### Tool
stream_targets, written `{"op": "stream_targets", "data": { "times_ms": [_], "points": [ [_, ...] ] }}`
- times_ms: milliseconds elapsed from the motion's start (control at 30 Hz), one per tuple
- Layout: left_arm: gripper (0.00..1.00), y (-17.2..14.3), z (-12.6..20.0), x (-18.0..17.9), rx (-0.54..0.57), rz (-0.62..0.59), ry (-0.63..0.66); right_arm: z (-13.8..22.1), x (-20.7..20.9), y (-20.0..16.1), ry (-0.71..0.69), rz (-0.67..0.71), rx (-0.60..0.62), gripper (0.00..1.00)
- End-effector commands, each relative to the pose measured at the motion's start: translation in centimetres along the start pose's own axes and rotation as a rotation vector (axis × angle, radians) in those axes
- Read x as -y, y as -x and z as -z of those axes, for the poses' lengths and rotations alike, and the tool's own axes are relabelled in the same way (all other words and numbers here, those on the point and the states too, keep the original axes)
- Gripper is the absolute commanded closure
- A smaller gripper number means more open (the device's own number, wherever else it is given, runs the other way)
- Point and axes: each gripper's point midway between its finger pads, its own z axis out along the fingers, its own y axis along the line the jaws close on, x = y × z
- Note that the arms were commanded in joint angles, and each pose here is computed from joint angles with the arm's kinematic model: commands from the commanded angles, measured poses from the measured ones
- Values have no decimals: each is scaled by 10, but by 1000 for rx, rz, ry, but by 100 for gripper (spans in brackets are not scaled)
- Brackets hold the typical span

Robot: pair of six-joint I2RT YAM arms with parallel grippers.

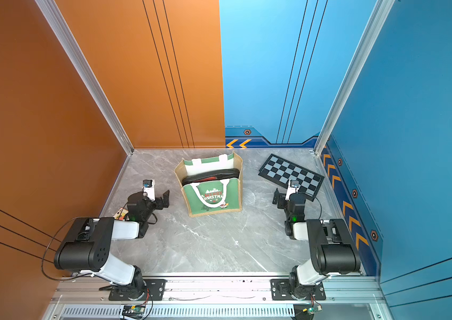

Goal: Remove the ping pong set from the canvas bag
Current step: Adjust the canvas bag at the center of the board.

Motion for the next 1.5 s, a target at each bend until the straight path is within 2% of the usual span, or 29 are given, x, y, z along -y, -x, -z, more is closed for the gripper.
{"op": "stream_targets", "data": {
  "times_ms": [0,1000,1100,1233,1367,1467],
  "points": [
    [2,-4,1,6,-3,-17,-24,-2,2,1,-17,0,3,0],
    [2,-2,2,6,1,-12,-29,3,5,7,-37,-4,28,0],
    [2,9,5,8,4,-15,-44,15,25,26,-154,-43,13,0],
    [2,26,8,11,-39,-10,-67,28,47,68,-311,-86,-92,1],
    [2,34,-4,7,-153,23,-64,43,55,122,-447,-185,-156,0],
    [2,53,-14,9,-229,62,-80,50,33,161,-430,-148,-177,0]
  ]
}}
